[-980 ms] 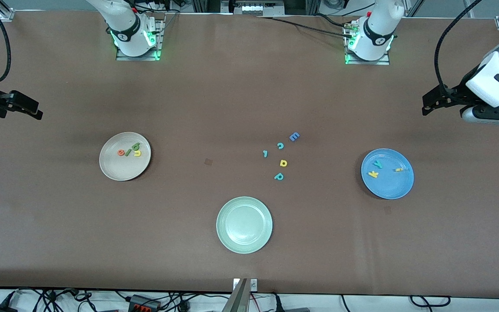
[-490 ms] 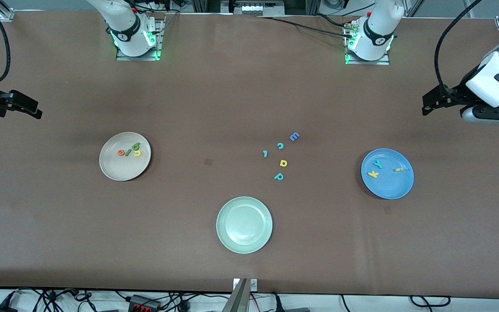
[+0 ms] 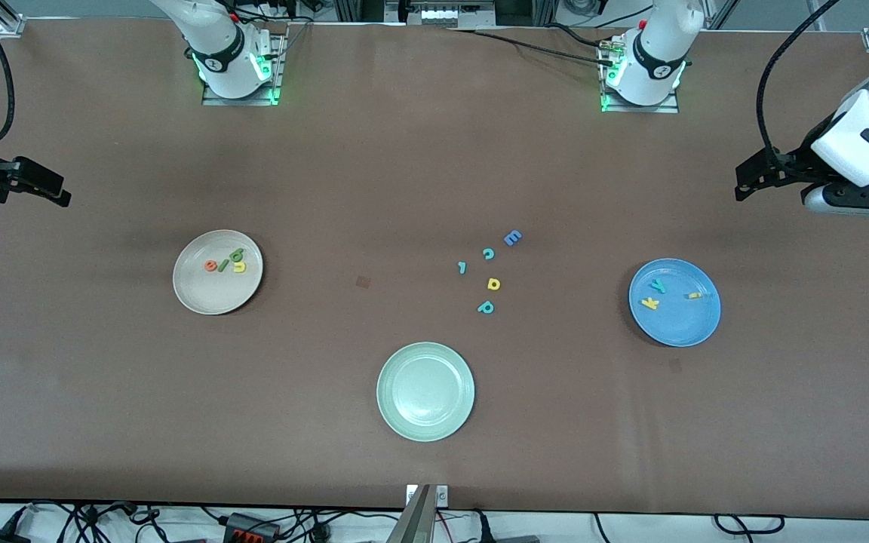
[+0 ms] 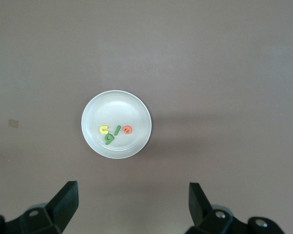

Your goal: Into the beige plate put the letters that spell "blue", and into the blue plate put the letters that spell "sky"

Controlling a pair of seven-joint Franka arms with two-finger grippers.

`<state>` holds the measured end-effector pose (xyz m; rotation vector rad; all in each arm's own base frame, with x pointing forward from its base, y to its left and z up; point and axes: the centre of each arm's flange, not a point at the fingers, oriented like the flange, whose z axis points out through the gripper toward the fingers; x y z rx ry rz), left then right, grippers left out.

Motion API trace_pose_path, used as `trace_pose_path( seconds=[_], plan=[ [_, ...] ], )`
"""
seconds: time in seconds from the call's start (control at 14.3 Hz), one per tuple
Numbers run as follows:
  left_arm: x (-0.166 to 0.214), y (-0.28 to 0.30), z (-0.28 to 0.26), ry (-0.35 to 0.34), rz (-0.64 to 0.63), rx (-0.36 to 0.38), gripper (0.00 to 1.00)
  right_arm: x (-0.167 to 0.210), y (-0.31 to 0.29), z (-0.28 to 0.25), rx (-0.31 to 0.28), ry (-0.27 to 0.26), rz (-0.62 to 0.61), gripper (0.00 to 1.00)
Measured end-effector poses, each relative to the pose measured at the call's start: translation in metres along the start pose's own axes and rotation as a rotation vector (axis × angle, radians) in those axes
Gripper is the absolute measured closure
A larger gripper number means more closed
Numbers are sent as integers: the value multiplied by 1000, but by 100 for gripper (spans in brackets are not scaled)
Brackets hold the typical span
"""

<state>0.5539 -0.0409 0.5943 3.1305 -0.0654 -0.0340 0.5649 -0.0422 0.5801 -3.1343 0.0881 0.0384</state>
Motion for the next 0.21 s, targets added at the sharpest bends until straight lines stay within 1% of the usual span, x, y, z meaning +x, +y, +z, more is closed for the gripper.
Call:
trace_pose_path(
  seconds=[0.21],
  plan=[
    [0,0,0,0,0,0,0,-1,2,0,-5,-3,2,0]
  ],
)
